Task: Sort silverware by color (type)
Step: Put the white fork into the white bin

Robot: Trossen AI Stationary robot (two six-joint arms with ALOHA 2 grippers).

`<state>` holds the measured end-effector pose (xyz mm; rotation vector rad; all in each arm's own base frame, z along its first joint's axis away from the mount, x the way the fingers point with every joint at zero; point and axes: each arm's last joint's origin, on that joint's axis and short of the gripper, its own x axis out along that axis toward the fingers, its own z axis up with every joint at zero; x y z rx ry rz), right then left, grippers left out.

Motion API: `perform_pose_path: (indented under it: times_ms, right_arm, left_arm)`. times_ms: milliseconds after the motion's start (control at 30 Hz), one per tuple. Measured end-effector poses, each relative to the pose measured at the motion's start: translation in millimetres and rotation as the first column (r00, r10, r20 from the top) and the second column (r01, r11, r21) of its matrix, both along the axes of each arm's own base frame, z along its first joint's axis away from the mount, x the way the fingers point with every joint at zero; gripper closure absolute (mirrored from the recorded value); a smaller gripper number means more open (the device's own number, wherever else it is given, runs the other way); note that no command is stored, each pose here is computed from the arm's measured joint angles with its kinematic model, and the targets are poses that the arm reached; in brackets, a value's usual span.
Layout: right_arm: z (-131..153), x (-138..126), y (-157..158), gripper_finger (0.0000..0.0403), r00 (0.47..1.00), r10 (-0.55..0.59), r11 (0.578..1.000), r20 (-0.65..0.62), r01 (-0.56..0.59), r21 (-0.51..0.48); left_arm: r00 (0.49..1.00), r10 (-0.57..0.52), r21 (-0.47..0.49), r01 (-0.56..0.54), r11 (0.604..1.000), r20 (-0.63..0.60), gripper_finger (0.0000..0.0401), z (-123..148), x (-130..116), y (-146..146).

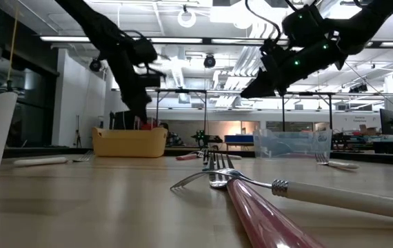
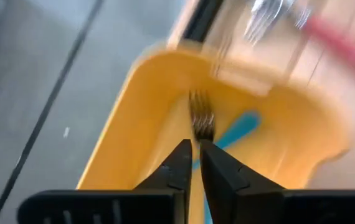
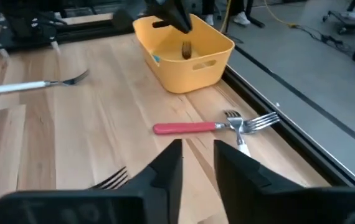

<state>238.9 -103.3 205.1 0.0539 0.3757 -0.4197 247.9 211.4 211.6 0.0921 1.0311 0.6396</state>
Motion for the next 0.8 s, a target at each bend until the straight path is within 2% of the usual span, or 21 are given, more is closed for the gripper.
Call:
perform_pose_path:
  times_ms: [167, 267, 400, 533, 633, 800]
  right_arm:
    - [13.7, 6.2, -2.5, 0.0291, 1.0, -0.017, 0.999, 0.011, 0.017, 0.04]
    - [24.0, 9.9, -4.8, 0.0291, 1.0, -0.019, 0.999, 0.021, 0.018, 0.03]
    - [35.7, 17.3, -12.1, 0.029, 1.0, -0.03, 0.999, -0.007, 0.031, 0.035]
    - [41.6, 34.9, -24.1, 0.029, 0.993, -0.022, 0.999, -0.115, 0.027, 0.04]
    - [39.2, 51.8, -37.8, 0.029, 0.975, 0.032, 0.997, -0.222, -0.014, 0.081]
    - [29.6, 80.4, -69.9, 0.0279, 0.937, 0.058, 0.994, -0.346, -0.021, 0.11]
  left_arm:
    - [0.978, -0.018, 0.069, 0.004, 0.998, 0.209, 0.04, -1.2, -11.4, -30.6]
    - [0.942, -0.047, 0.126, 0.005, 0.992, 0.331, 0.0398, 0.2, -17.7, -48.1]
    - [0.877, -0.088, 0.142, 0.023, 0.99, 0.473, 0.0398, -3.5, -26.8, -68.9]
    - [0.794, -0.14, 0.116, 0.089, 0.989, 0.592, 0.0398, -11.5, -33.8, -84.9]
    - [0.739, -0.175, 0.115, 0.132, 0.985, 0.651, 0.0398, -18.4, -37.3, -93.4]
    - [0.702, -0.2, 0.109, 0.173, 0.979, 0.683, 0.0398, -32.6, -44.1, -102.7]
